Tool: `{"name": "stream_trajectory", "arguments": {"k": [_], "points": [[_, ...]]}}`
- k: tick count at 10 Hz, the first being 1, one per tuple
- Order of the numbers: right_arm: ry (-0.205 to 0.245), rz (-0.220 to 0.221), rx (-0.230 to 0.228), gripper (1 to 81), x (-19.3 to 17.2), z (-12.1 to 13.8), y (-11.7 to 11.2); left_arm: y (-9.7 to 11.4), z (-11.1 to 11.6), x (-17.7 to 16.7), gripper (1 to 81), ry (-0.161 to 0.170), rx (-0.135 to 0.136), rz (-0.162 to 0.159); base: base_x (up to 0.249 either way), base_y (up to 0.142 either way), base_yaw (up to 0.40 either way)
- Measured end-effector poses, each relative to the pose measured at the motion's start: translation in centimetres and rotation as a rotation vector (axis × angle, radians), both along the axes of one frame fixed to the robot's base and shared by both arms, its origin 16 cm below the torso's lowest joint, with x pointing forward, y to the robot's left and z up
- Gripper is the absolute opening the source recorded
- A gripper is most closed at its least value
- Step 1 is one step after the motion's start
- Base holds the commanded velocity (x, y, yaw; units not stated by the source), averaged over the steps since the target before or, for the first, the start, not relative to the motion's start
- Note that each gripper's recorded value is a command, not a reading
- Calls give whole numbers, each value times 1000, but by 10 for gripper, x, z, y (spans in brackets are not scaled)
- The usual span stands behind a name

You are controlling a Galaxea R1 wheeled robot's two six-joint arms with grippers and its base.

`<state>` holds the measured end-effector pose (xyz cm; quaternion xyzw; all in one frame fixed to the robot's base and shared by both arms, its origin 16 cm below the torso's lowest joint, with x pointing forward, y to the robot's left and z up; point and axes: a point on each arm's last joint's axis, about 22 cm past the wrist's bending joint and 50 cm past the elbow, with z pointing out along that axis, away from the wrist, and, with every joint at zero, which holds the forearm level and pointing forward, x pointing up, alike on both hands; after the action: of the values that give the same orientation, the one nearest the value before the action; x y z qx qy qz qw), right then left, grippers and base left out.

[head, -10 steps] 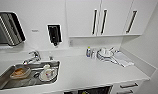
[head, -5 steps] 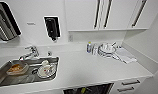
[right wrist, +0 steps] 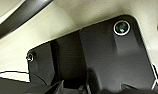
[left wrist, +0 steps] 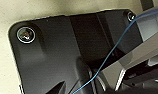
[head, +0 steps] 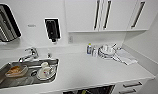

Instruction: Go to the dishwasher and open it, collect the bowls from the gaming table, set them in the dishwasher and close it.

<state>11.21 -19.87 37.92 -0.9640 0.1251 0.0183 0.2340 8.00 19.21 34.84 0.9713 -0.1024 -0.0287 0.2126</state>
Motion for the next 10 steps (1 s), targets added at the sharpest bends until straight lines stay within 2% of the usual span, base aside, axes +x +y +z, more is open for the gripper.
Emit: {"name": "stream_trajectory", "arguments": {"k": [3,4,5,6,7,8,10], "points": [[-62,-7,16,811,59,-8,46,0,-1,0,811,0,0,0,0,0,0],[-94,-14,20,811,86,-6,52,0,-1,-1,811,1,1,0,0,0,0],[-115,6,-12,811,107,-8,40,0,-1,0,811,1,1,0,0,0,0],[-98,-33,-24,811,108,-10,29,0,-1,0,811,1,1,0,0,0,0],[-93,-46,-35,811,112,-10,18,0,-1,0,811,1,1,0,0,0,0],[-90,-56,-31,811,116,-7,13,0,-1,-1,811,2,1,-2,0,0,0],[-102,-79,18,811,134,11,9,0,-1,-1,811,1,0,-3,0,0,0]]}}
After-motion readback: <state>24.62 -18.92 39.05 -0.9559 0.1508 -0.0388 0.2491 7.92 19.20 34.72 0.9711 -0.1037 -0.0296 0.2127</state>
